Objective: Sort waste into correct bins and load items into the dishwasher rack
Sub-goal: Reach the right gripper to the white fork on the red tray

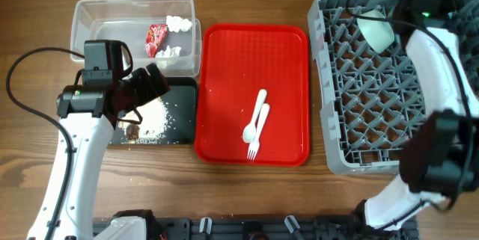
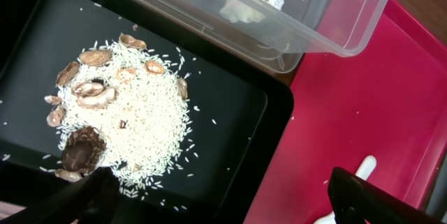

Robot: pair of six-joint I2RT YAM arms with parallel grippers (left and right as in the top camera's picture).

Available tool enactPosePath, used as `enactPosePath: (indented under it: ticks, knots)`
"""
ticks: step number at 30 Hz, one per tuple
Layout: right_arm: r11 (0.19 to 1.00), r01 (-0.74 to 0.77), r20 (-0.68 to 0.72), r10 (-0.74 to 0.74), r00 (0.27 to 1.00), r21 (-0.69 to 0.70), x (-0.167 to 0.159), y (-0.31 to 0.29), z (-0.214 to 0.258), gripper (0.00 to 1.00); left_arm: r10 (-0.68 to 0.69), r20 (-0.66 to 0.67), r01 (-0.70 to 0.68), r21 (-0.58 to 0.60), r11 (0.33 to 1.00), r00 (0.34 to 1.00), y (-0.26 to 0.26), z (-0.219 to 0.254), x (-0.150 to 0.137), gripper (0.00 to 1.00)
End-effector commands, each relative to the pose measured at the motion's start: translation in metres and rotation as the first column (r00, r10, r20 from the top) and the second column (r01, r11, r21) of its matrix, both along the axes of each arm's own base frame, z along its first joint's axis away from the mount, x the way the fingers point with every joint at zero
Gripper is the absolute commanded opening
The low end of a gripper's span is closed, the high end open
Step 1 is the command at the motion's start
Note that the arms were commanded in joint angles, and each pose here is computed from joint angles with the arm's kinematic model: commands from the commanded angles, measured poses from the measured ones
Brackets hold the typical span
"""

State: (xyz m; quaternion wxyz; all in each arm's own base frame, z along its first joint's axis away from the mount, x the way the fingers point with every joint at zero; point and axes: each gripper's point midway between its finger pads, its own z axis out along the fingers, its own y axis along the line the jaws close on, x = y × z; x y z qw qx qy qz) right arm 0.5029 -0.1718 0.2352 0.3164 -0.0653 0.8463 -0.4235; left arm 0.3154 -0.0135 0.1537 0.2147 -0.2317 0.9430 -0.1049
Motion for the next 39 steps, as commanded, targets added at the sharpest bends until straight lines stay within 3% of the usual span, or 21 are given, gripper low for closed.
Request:
enactPosePath:
  ticks: [1, 2, 3, 5, 6, 10, 14, 17, 26, 30, 39]
  knots:
    - [0.866, -0.321, 0.16, 0.28, 0.947, 0.383, -0.012, 0.095, 0.031, 0.76, 0.007, 0.02, -0.007, -0.003, 1.0, 1.0, 0.001, 0.007, 0.002, 0.99]
    - [0.672, -0.389, 0.186, 0.356, 0.916, 0.629, -0.029, 0.155, 0.019, 0.73, 0.007, 0.02, -0.007, -0.002, 1.0, 1.0, 0.001, 0.007, 0.002, 1.0]
    - [0.528, -0.377, 0.174, 0.393, 0.903, 0.761, -0.044, 0.192, 0.009, 0.68, 0.007, 0.02, -0.007, -0.002, 1.0, 1.0, 0.001, 0.007, 0.002, 1.0]
    - [0.383, -0.247, 0.083, 0.396, 0.914, 0.89, -0.071, 0.236, -0.012, 0.61, 0.007, 0.016, -0.007, -0.002, 1.0, 1.0, 0.001, 0.006, 0.001, 1.0]
    - [0.363, -0.163, 0.004, 0.4, 0.916, 0.917, -0.087, 0.255, -0.026, 0.61, 0.007, 0.015, -0.007, -0.002, 1.0, 1.0, 0.002, 0.006, 0.001, 1.0]
    - [0.38, 0.101, -0.27, 0.425, 0.864, 0.92, -0.156, 0.314, -0.085, 0.61, 0.007, 0.017, -0.007, -0.002, 1.0, 1.0, 0.002, 0.007, 0.001, 1.0]
    - [0.417, 0.207, -0.396, 0.441, 0.805, 0.885, -0.202, 0.347, -0.119, 0.64, 0.007, 0.017, -0.007, -0.002, 1.0, 1.0, 0.002, 0.007, 0.001, 1.0]
    - [0.515, 0.229, -0.466, 0.394, 0.792, 0.826, -0.226, 0.354, -0.148, 0.64, 0.007, 0.016, -0.007, -0.002, 1.0, 1.0, 0.002, 0.006, 0.001, 1.0]
    - [0.598, 0.146, -0.449, 0.396, 0.801, 0.788, -0.238, 0.386, -0.205, 0.61, 0.007, 0.016, -0.007, -0.003, 1.0, 1.0, 0.001, 0.006, 0.001, 1.0]
    - [0.631, 0.201, -0.488, 0.321, 0.811, 0.749, -0.239, 0.38, -0.223, 0.56, 0.007, 0.012, -0.007, -0.002, 1.0, 1.0, 0.001, 0.006, 0.0, 1.0]
    - [0.692, 0.23, -0.511, 0.23, 0.828, 0.684, -0.235, 0.364, -0.241, 0.55, 0.007, 0.012, -0.007, -0.003, 1.0, 1.0, 0.001, 0.006, 0.0, 1.0]
